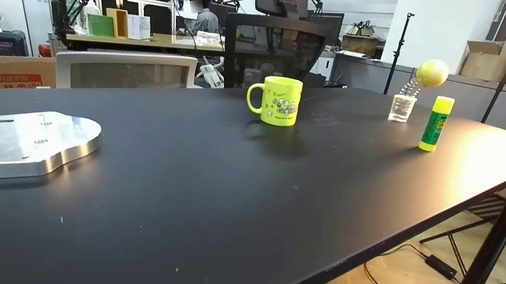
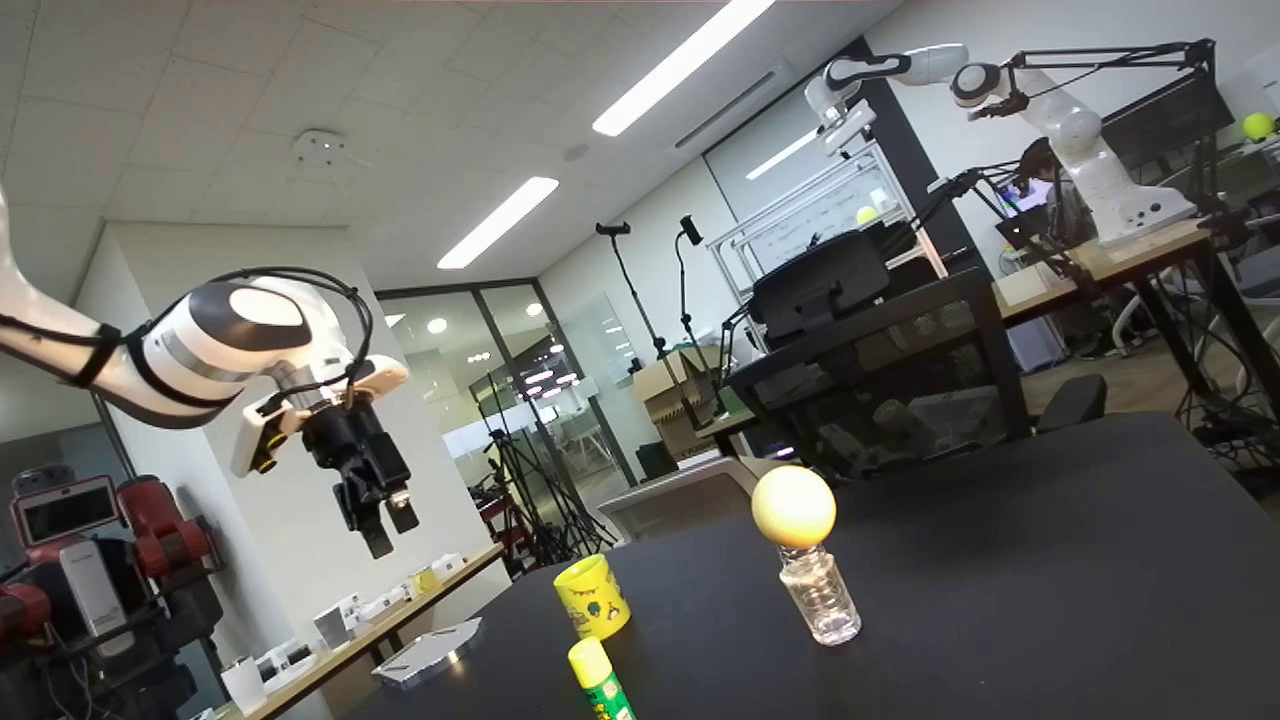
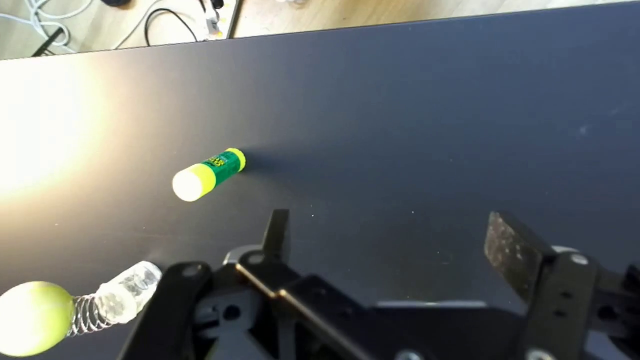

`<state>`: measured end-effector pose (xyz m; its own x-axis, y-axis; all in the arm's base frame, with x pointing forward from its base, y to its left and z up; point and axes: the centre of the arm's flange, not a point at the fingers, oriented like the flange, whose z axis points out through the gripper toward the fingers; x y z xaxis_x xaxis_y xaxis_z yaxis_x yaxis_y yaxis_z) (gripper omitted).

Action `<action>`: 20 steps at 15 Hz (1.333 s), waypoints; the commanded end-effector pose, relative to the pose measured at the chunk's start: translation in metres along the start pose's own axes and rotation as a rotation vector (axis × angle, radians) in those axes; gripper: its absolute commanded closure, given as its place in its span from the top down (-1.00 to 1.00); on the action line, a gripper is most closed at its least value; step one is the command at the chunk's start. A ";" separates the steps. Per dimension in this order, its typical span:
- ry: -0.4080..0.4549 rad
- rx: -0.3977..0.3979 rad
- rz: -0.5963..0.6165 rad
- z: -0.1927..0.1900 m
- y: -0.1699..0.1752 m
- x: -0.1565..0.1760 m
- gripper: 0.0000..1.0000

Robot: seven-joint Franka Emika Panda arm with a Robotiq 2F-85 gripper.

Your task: Put the paper glue in the mug

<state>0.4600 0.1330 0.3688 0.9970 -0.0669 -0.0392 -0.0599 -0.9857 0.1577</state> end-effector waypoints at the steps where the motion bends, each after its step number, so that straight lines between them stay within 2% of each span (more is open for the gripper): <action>1: -0.019 0.066 0.116 0.029 0.022 0.030 1.00; 10: -0.176 0.097 0.335 0.133 0.093 0.066 1.00; 12: -0.217 0.087 0.359 0.142 0.106 0.062 1.00; 15: -0.227 0.048 0.409 0.153 0.125 0.058 1.00; 20: -0.248 0.037 0.478 0.170 0.152 0.053 1.00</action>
<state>0.4957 -0.0354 0.2283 0.8511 -0.4815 -0.2091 -0.4583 -0.8758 0.1515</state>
